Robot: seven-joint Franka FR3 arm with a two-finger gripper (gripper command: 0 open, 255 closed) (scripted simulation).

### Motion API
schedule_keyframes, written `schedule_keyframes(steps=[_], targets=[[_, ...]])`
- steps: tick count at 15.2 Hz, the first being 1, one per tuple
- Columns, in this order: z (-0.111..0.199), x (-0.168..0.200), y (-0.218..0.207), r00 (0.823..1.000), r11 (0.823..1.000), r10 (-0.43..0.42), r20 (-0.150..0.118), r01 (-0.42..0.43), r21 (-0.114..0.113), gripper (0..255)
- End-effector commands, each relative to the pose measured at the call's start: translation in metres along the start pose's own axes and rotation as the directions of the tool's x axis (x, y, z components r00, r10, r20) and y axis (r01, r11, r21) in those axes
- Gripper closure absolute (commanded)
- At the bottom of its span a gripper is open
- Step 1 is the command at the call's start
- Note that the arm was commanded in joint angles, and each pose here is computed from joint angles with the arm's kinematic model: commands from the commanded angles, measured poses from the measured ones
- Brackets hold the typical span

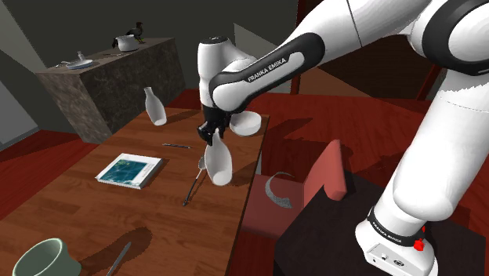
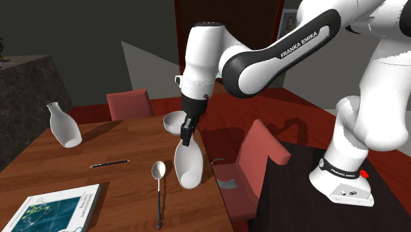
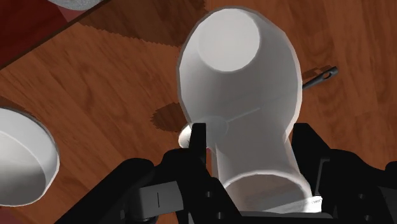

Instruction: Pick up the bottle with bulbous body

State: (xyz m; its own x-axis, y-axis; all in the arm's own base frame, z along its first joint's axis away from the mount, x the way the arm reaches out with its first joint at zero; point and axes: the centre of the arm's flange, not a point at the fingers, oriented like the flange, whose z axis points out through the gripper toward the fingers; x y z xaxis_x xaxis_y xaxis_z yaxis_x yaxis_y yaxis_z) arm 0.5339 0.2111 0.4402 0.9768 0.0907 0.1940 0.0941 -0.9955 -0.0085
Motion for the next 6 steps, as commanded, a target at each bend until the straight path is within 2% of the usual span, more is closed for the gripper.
schedule_keyframes(steps=[1,6], targets=[[-0.011,0.003,0.0,1.0,1.0,0.0,0.0,0.0,0.0,255],[-0.027,0.006,-0.001,1.0,1.0,0.0,0.0,0.0,0.0,255]])
